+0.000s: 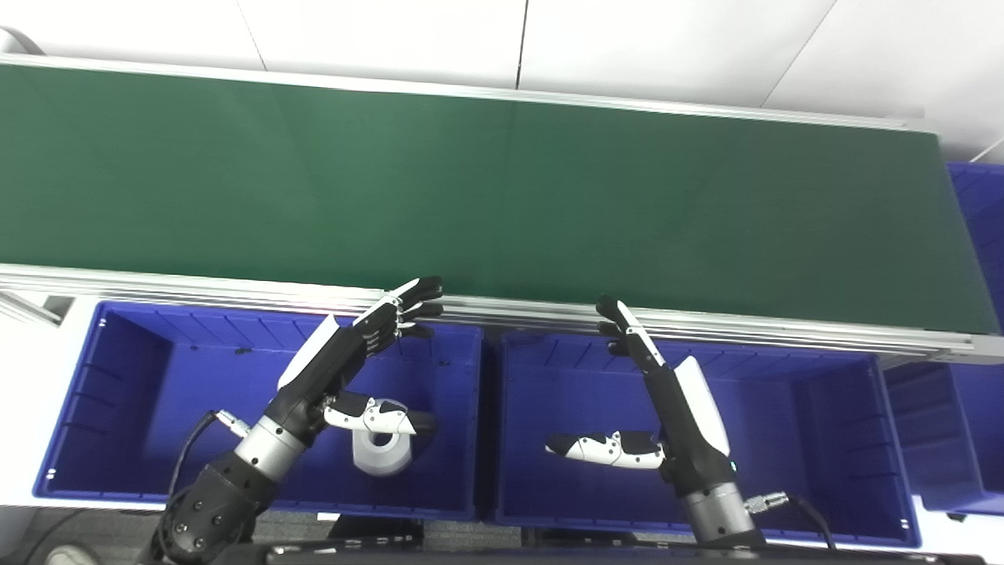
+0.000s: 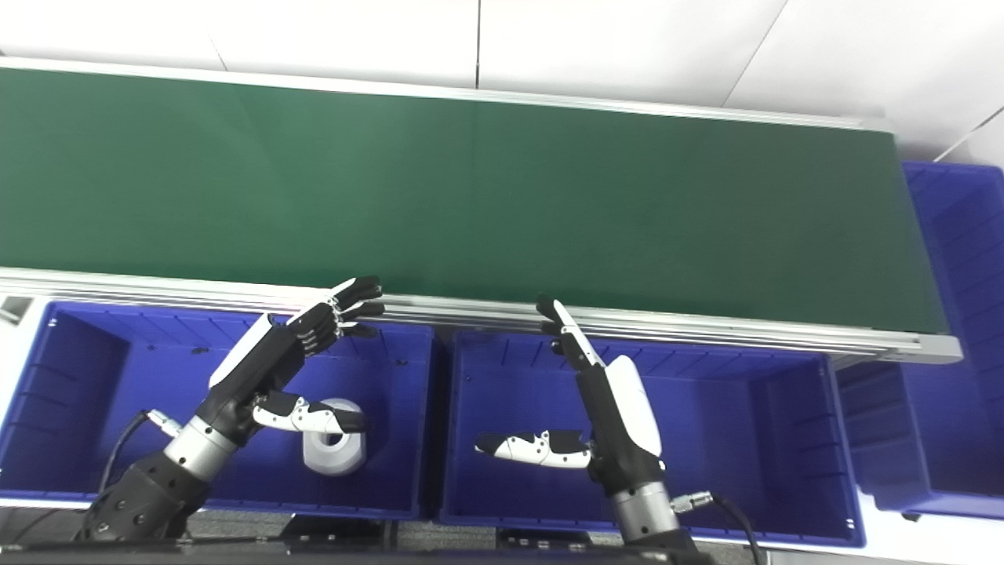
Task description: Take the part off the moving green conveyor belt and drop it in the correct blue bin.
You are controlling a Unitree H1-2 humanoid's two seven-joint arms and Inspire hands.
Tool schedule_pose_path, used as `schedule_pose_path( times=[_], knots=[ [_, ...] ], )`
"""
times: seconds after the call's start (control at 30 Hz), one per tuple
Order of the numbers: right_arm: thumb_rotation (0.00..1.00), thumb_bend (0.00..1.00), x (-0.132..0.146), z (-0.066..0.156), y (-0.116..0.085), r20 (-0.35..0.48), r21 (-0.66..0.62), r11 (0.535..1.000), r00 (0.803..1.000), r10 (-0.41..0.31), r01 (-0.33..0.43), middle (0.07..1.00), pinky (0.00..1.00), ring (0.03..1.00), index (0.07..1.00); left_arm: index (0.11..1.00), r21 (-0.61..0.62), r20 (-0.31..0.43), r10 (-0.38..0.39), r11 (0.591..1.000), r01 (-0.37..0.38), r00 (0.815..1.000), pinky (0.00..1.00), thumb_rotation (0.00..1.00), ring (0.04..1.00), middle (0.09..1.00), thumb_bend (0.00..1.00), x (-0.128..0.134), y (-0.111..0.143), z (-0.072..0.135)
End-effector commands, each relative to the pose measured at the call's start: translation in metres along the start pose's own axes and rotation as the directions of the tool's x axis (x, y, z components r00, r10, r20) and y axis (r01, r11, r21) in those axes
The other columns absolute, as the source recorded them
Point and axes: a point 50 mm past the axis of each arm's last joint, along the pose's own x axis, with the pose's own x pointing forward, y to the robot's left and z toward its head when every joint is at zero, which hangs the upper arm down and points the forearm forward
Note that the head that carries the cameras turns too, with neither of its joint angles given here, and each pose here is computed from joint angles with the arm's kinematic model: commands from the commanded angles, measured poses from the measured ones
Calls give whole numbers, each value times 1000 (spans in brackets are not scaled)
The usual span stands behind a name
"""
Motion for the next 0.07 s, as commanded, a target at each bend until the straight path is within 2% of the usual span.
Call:
schedule_pose_path(
  times=[0.0,0.03],
  knots=[
    [381,910,-1,7,0,32,16,1000,999,-20,20,920,816,879,951,917,0,53,16,1000,-16,998,778,279,875,927,849,2,4,7],
    [382,908,-1,7,0,32,15,1000,999,-19,19,920,813,876,952,916,2,50,18,1000,-18,999,788,281,881,931,855,1,4,7]
  ],
)
